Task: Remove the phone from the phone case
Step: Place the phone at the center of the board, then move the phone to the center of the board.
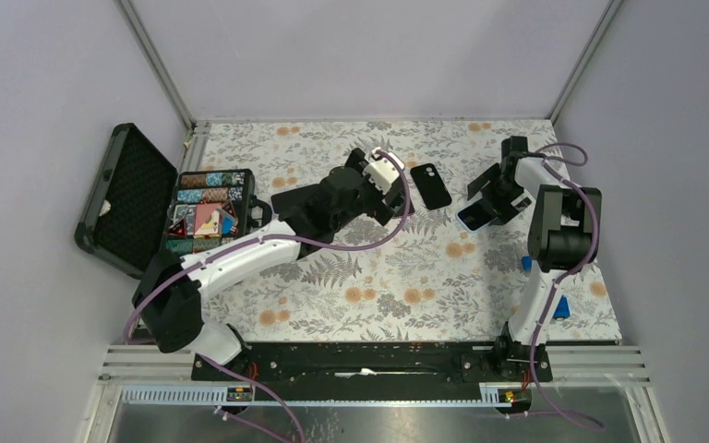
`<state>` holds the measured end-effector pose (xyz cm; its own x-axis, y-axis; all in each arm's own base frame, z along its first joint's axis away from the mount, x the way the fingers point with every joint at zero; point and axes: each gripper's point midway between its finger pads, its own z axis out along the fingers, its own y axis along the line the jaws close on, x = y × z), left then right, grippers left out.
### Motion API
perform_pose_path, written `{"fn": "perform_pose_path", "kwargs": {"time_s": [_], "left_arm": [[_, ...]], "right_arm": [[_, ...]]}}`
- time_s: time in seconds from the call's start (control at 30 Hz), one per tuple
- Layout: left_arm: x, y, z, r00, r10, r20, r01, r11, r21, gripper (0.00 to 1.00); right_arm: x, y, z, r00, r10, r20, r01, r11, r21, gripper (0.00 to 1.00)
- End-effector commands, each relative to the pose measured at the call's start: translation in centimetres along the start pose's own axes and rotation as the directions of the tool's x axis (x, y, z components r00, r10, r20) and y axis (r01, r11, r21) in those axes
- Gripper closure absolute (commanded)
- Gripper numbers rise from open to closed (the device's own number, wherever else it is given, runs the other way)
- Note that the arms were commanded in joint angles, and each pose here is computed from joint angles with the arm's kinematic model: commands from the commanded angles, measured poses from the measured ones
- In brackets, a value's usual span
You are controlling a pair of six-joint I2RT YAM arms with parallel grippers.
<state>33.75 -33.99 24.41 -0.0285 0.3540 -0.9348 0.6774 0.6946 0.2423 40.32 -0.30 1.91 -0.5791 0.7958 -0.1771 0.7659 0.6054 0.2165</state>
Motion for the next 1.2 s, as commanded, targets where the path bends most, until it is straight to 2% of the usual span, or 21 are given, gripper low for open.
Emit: {"fn": "perform_pose_path", "kwargs": {"time_s": [0.0,0.57,0.83,0.9,1.03,1.1,1.17], "left_arm": [[-3.1,1.6,-1.3,0.992,-0.030,0.121,0.034,0.999,-0.033,0.01],[-3.6,3.7,-2.5,0.985,-0.045,0.164,0.058,0.995,-0.077,0.01],[-3.3,4.1,-2.7,0.984,-0.049,0.170,0.064,0.995,-0.080,0.01],[-3.3,4.2,-2.9,0.984,-0.051,0.171,0.067,0.994,-0.083,0.01],[-3.1,4.0,-3.0,0.982,-0.070,0.173,0.084,0.994,-0.075,0.01],[-3.1,3.7,-3.0,0.980,-0.093,0.177,0.106,0.993,-0.061,0.01],[-3.2,3.4,-2.8,0.975,-0.124,0.182,0.134,0.990,-0.041,0.01]], "right_arm": [[-0.2,1.2,-0.7,1.000,-0.009,0.003,0.009,0.996,0.084,0.00],[0.0,1.3,-1.2,0.995,-0.095,-0.043,0.103,0.968,0.230,0.00],[0.2,1.4,-1.2,0.984,-0.169,-0.056,0.176,0.966,0.191,0.00],[0.3,2.1,-1.8,0.975,-0.221,-0.031,0.223,0.959,0.176,0.00],[-2.8,3.0,-4.4,0.950,-0.294,0.103,0.277,0.949,0.151,0.01],[-5.2,2.9,-5.3,0.957,-0.251,0.148,0.236,0.966,0.109,0.11],[-7.1,2.8,-5.3,0.968,-0.181,0.174,0.173,0.983,0.057,0.28]]}}
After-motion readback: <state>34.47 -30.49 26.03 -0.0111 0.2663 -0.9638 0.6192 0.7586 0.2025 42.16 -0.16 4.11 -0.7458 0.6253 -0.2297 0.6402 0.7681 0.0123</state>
